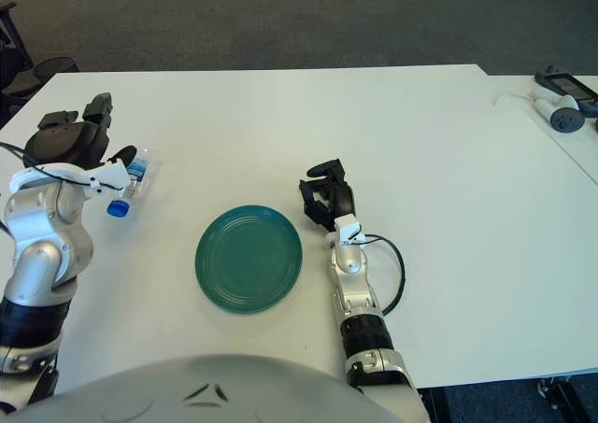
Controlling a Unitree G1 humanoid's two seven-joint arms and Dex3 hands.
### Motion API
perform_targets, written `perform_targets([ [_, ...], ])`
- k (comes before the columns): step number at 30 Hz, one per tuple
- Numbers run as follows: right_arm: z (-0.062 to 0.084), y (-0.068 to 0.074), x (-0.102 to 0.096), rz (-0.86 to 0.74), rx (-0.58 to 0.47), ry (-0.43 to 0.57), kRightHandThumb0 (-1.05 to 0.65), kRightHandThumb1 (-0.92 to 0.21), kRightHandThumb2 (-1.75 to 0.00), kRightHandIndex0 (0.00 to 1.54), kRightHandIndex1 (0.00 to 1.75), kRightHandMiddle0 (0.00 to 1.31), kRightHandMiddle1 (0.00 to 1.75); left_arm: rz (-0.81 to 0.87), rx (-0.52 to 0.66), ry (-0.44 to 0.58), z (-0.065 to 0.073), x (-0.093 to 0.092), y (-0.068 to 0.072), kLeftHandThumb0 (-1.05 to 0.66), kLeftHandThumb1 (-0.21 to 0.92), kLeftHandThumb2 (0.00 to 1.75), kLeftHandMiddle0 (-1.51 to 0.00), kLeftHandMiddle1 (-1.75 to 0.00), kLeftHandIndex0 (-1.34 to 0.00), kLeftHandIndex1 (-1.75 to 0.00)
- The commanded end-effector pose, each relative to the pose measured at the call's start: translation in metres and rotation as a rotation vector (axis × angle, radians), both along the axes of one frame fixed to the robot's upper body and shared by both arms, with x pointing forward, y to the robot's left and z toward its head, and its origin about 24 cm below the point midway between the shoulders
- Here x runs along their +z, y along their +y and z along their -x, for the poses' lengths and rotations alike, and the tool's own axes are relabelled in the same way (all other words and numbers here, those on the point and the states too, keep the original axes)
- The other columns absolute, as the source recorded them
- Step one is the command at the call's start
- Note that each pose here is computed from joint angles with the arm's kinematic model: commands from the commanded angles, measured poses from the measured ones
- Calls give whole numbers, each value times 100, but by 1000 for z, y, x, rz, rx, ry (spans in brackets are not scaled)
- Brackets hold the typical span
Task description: Put the bottle into the plate.
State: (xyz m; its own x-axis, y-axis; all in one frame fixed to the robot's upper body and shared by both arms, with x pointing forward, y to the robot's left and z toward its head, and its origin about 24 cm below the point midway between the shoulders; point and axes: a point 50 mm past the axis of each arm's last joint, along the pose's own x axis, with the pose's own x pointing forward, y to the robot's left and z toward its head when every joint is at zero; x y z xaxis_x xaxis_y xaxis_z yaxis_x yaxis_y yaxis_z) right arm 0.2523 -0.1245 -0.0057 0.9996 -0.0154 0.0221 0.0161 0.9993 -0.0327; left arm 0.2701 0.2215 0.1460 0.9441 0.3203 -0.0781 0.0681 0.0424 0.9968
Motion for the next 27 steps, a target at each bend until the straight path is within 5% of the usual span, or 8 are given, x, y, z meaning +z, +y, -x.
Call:
perform_targets([
  [1,22,4,-37,-7,11,194,-34,-92,-52,44,121,18,175,-26,80,0,-20,-2,13,-105,92,115,-9,-48,0,0],
  [27,22,2,-38,-31,16,195,-34,-92,-52,38,120,18,175,-43,128,74,-28,-33,8,-105,92,115,-12,-36,0,-9],
])
